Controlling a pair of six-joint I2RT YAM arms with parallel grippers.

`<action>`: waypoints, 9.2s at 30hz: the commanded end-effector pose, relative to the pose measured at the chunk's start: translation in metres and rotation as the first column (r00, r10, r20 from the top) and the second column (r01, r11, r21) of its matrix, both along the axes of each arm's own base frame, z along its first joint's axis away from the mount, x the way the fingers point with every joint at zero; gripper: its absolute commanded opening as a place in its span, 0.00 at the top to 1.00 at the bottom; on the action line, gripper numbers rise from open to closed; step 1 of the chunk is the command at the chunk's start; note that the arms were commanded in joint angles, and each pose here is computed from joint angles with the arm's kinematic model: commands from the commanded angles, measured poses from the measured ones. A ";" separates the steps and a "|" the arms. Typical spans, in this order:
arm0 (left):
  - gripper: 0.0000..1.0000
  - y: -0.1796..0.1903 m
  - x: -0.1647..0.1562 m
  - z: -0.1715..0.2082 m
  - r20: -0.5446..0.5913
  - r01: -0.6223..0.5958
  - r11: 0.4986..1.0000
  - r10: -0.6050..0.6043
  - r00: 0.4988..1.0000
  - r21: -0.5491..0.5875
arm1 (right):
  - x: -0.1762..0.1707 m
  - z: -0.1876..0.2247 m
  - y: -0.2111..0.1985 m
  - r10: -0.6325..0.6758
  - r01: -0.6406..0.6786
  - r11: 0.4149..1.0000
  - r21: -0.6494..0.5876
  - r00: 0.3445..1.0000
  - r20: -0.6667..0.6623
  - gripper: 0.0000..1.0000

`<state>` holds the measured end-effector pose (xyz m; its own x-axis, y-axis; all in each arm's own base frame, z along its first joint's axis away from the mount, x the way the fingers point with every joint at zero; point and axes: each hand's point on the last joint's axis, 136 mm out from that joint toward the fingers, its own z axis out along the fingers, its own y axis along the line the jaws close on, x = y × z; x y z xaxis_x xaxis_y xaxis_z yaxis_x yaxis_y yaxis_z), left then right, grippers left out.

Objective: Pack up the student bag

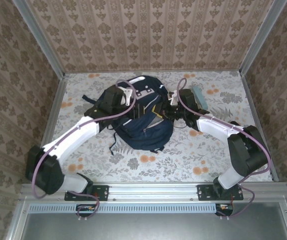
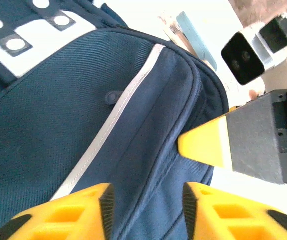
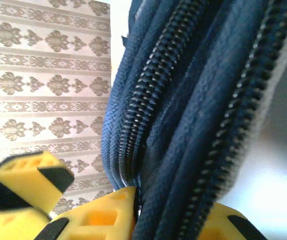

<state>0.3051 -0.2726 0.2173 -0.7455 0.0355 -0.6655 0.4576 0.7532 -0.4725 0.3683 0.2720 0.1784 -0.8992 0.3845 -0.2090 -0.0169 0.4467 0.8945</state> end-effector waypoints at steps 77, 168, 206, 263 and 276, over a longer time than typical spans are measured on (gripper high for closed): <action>1.00 0.079 -0.055 -0.102 -0.071 -0.374 0.845 0.431 0.900 0.383 | 0.009 0.039 -0.036 -0.157 0.169 0.980 -0.103 0.981 0.116 0.91; 0.26 0.039 -0.036 -0.007 0.209 -0.003 0.955 -0.062 0.976 0.298 | 0.008 0.077 -0.015 -0.029 0.025 0.998 0.059 0.997 0.066 0.95; 0.98 0.060 0.042 -0.022 0.226 -0.078 0.895 -0.026 0.974 0.440 | -0.014 0.008 -0.204 -0.343 0.355 0.690 -0.630 0.928 0.148 0.09; 0.97 0.082 0.012 -0.032 0.210 -0.155 0.890 0.069 0.975 0.428 | 0.002 -0.098 -0.320 -0.598 0.320 0.600 -0.733 0.788 -0.145 0.01; 0.97 0.080 0.012 -0.034 0.206 -0.146 0.889 0.060 0.977 0.433 | -0.019 -0.119 -0.317 -0.574 0.304 0.700 -0.646 0.777 -0.257 0.00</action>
